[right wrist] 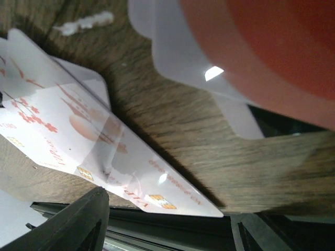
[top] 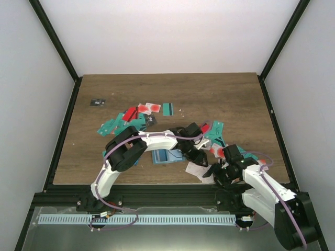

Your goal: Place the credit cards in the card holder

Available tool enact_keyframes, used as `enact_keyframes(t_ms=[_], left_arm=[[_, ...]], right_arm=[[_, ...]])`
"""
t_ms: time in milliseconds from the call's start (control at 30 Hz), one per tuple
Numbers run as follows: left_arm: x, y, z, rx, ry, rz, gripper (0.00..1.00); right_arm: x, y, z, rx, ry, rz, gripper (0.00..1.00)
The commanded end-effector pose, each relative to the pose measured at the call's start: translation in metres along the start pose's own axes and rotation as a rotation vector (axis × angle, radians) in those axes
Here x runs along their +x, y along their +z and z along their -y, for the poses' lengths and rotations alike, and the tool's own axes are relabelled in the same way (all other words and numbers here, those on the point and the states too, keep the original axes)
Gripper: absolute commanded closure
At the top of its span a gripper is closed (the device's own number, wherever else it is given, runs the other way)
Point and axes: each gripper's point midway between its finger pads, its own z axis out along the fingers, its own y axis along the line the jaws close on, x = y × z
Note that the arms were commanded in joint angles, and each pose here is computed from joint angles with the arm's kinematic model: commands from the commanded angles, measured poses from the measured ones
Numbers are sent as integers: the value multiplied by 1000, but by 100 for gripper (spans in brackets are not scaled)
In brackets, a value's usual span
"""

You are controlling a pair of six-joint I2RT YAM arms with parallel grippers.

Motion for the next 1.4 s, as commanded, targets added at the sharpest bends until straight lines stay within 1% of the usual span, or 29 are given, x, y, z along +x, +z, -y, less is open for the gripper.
enact_keyframes(t_ms=[0, 133, 233, 367, 567, 767, 933, 967, 1200, 1367], left_arm=[[35, 23, -27, -66, -35, -120, 58], [42, 27, -21, -45, -31, -141, 58], [47, 31, -18, -38, -24, -155, 58], [52, 34, -17, -33, -30, -164, 58], [56, 36, -20, -33, -41, -165, 58], [54, 34, -16, -22, -47, -153, 58], [38, 22, -3, -3, -51, -101, 58], [34, 19, 0, 0, -55, -89, 58], [3, -17, 11, 3, -95, 24, 58], [-22, -57, 17, -5, -111, 125, 58]], right_arm=[[-14, 1, -3, -14, 15, 77, 37], [-16, 2, -2, -15, 14, 86, 41], [-15, 6, -1, -18, 9, 75, 47], [-15, 9, 1, -12, 3, 67, 59], [-14, 4, -2, -11, -8, 68, 68], [-12, -6, -8, -10, -27, 77, 84], [-11, -13, -13, -7, -39, 82, 98], [-10, -14, -14, -6, -45, 81, 99], [-12, -33, -29, -5, -94, 115, 99], [-16, -56, -60, -59, -178, 167, 99]])
